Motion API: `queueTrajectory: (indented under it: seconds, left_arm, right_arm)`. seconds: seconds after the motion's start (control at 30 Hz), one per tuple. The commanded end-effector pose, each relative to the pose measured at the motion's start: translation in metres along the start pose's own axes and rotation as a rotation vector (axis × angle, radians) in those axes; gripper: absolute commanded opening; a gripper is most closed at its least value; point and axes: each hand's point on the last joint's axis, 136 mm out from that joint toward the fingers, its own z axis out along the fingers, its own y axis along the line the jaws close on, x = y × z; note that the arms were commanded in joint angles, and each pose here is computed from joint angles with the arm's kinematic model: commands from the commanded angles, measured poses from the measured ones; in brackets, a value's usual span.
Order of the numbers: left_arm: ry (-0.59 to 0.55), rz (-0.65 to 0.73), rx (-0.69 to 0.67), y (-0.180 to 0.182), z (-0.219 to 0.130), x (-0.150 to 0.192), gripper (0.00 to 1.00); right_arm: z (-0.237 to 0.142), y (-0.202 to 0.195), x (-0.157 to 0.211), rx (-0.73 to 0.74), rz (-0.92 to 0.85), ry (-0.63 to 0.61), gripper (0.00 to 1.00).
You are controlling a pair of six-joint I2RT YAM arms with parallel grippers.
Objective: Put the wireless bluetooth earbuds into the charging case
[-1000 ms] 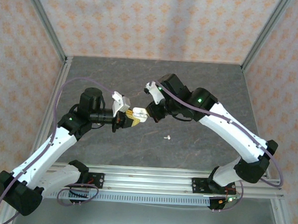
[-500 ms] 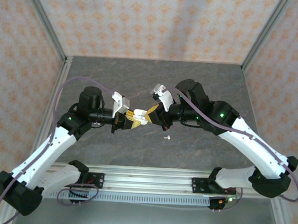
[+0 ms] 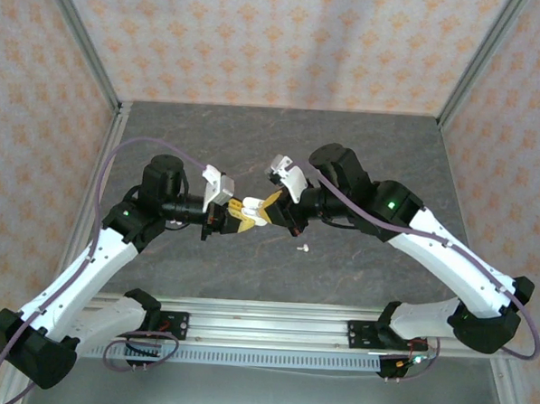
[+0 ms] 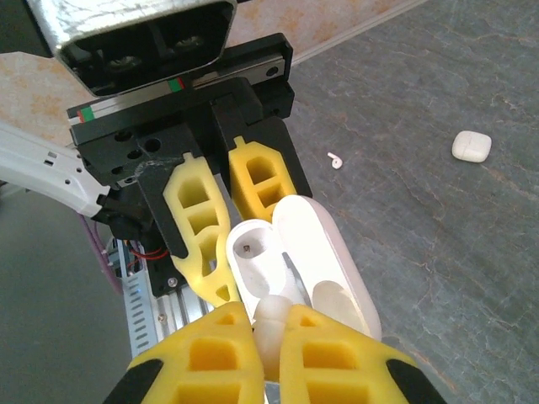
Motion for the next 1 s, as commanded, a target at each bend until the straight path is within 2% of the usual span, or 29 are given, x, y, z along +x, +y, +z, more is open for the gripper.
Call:
queueTrajectory:
  seconds: [0.0,0.27,0.53,0.57,0.63,0.73,0.97]
  left_arm:
    - [-0.031,0.068,0.031,-0.009,-0.004,-0.017,0.00]
    - [-0.028,0.067,0.040,-0.010,-0.004,-0.017,0.00]
    - [-0.029,0.070,0.043,-0.011,-0.005,-0.020,0.00]
    - [-0.028,0.070,0.044,-0.011,-0.005,-0.020,0.00]
    - [-0.026,0.069,0.044,-0.011,-0.005,-0.019,0.00]
    - [-0.024,0.069,0.045,-0.011,-0.004,-0.019,0.00]
    - [-0.022,0.068,0.046,-0.010,-0.003,-0.018,0.00]
  right_arm:
    - [0.002,-0.003,0.004,0.014,-0.036,0.017,0.02]
    - [0.002,-0.006,0.013,0.001,-0.037,0.081,0.01]
    - [0.011,0.001,0.019,-0.079,0.002,0.137,0.04]
    - [0.013,0.000,0.020,-0.078,0.010,0.142,0.06]
    - [0.013,-0.003,0.018,-0.062,0.018,0.137,0.20]
    - [0.012,-0.010,0.014,-0.017,0.029,0.132,0.33]
    - [0.009,-0.018,0.005,0.038,0.056,0.132,0.48]
